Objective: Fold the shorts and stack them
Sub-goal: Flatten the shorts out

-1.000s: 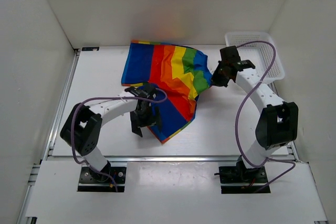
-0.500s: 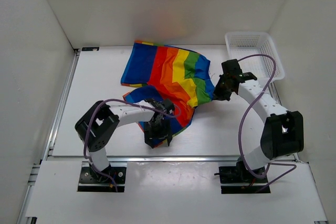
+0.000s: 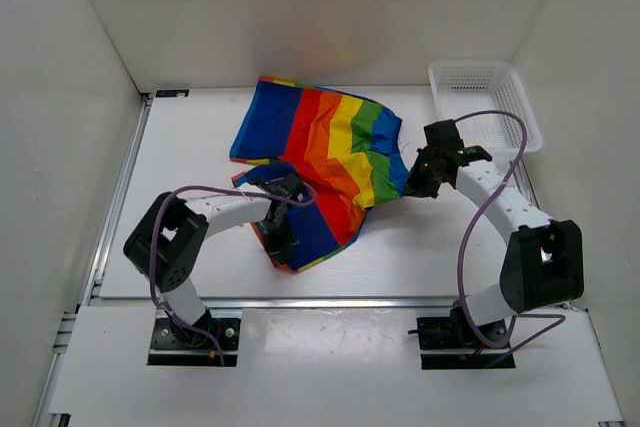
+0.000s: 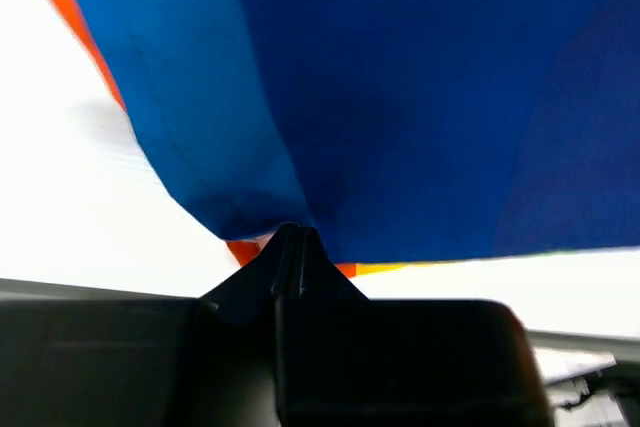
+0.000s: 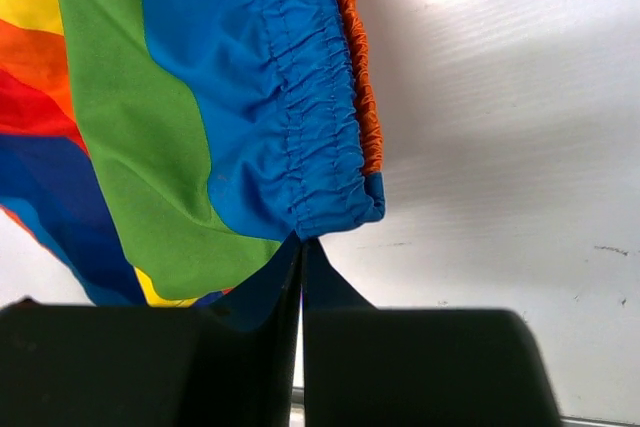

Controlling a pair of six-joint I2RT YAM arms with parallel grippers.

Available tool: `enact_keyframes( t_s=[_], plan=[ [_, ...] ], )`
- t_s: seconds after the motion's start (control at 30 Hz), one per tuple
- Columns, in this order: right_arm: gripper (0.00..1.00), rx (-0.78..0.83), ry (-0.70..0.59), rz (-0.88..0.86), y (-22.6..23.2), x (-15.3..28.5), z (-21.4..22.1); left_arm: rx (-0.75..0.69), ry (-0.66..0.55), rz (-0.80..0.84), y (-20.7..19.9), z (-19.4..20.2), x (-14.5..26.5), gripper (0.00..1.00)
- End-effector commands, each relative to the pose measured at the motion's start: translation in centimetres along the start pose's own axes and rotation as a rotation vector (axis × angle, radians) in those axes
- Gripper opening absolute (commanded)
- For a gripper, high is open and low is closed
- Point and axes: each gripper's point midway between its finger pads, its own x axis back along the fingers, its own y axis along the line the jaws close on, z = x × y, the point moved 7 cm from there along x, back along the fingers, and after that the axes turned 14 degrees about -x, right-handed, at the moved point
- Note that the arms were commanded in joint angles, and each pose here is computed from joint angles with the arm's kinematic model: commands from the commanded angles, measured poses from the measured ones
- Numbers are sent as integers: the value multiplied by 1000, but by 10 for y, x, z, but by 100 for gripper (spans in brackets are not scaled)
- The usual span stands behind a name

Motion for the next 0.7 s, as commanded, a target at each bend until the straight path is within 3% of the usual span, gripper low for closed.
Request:
enact_keyframes(
  t_s=[0.0, 0.17, 0.33, 0.43, 0.47, 0.5, 0.67],
  plan=[
    [0, -17, 19, -72, 5, 10, 6, 34, -45, -62, 27, -11, 3, 10],
    [0, -85, 123, -83, 6, -5, 42, 142, -185, -107, 82, -47, 53, 10],
    [0, -202, 195, -66, -3, -19, 96, 223, -231, -183, 126, -50, 84, 10],
    [0, -226, 178, -60, 0, -22, 104, 309, -200, -172, 143, -50, 87, 39],
    [0, -225, 174, -70, 4, -21, 102, 344, -189, -158, 147, -48, 89, 88],
    [0, -225, 174, -68, 6, -22, 101, 378, -171, -144, 147, -43, 86, 100],
    [0, -186, 182, -59, 10, -25, 101, 573, -215, 64, 143, -19, 87, 100]
  ],
)
